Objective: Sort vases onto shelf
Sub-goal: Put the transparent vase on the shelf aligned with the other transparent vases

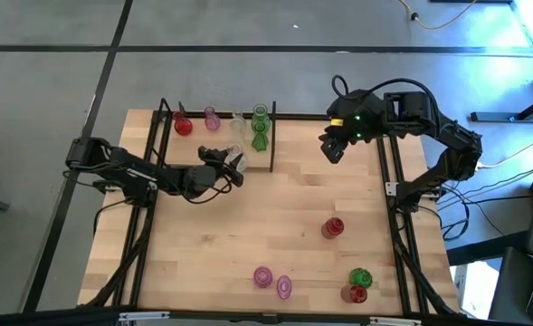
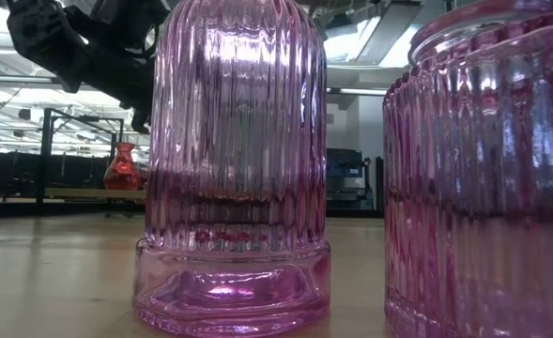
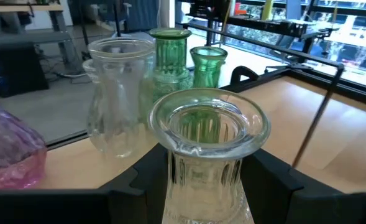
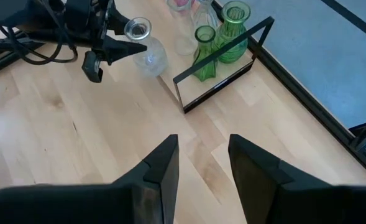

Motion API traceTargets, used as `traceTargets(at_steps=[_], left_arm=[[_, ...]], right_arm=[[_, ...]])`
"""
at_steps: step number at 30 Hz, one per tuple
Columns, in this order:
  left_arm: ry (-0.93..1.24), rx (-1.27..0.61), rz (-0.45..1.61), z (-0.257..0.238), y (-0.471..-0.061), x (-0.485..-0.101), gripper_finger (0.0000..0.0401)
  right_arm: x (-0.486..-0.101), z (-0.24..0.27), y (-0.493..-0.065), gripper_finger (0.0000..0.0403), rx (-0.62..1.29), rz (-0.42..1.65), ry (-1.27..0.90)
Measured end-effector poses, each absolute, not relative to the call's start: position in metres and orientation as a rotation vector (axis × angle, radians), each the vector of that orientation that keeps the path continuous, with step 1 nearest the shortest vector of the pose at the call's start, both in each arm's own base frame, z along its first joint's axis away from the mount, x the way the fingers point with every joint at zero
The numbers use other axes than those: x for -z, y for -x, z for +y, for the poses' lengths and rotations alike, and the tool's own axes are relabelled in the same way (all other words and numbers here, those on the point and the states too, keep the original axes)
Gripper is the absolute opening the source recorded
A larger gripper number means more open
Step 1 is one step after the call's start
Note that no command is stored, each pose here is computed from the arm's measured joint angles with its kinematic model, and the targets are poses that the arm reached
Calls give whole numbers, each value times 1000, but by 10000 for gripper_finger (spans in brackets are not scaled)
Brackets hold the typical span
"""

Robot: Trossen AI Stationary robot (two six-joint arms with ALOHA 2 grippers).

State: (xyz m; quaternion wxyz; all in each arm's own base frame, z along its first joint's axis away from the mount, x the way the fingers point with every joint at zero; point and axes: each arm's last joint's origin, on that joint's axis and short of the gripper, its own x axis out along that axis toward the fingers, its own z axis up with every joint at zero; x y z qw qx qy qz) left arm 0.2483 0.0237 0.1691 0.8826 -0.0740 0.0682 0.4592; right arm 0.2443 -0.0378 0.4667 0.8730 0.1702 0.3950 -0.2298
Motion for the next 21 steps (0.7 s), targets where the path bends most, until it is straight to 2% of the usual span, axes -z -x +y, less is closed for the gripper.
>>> traceTargets(at_steps=[21], left_arm=[[171, -955, 171, 53, -246, -168, 158]], right_arm=[[-467, -38, -245, 127, 479, 818, -356]])
